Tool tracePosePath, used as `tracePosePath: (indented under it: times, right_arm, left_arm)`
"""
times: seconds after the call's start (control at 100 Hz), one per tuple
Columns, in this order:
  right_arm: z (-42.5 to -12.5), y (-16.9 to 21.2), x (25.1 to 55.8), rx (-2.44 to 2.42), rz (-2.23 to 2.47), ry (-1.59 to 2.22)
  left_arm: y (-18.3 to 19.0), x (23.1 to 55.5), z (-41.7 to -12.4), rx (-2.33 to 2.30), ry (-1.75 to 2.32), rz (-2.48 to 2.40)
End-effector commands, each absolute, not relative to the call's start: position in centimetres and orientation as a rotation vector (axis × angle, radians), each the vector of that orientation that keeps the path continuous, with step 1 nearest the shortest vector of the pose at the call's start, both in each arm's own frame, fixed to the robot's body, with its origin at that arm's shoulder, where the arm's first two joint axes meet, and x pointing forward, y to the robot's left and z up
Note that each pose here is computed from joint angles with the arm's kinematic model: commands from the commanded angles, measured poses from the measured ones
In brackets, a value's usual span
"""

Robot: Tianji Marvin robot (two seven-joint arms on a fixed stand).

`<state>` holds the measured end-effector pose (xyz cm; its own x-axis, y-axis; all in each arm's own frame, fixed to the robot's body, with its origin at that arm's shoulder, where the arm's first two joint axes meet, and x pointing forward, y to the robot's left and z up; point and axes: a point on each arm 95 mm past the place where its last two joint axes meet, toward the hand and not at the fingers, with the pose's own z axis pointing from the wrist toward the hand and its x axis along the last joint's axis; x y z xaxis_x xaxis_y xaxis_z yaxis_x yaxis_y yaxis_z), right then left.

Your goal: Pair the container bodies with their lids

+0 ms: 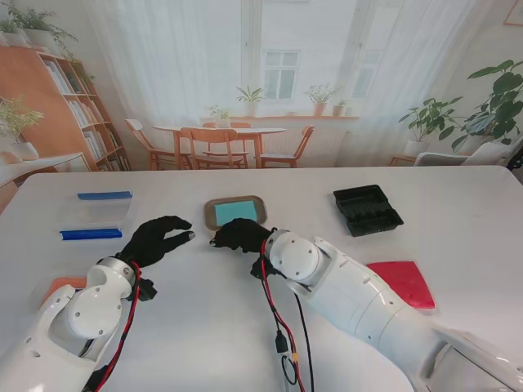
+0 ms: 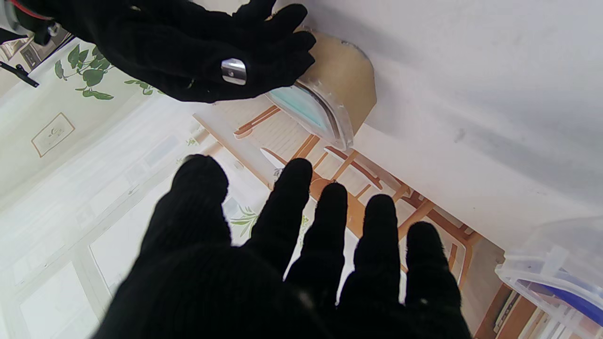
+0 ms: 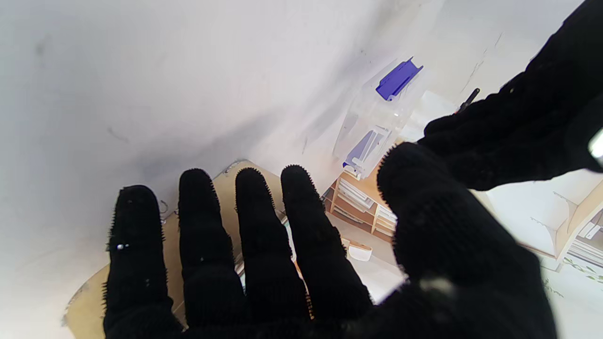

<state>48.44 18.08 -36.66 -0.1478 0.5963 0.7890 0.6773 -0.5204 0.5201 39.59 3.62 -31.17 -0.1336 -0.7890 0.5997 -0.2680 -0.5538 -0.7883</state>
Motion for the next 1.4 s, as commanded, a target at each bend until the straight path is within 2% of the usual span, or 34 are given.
tracePosePath:
  times: [0.0,0.88,1.39]
  right_arm:
    - [-36.0,18.0,49.3,-1.995,-1.798,-1.489]
    - [-36.1,17.5,55.6,-2.092,-1.828,-1.525]
    - [-35.6,17.8,56.3,-2.102,-1.794,-1.562]
  left_arm:
    - [3.6,39.6,-31.4,-1.743,1.187,-1.73]
    - [3.2,39.9,-31.5,-1.76,1.19,-1.721]
    - [3.4,39.9,-31.4,-1.761,1.189,-1.721]
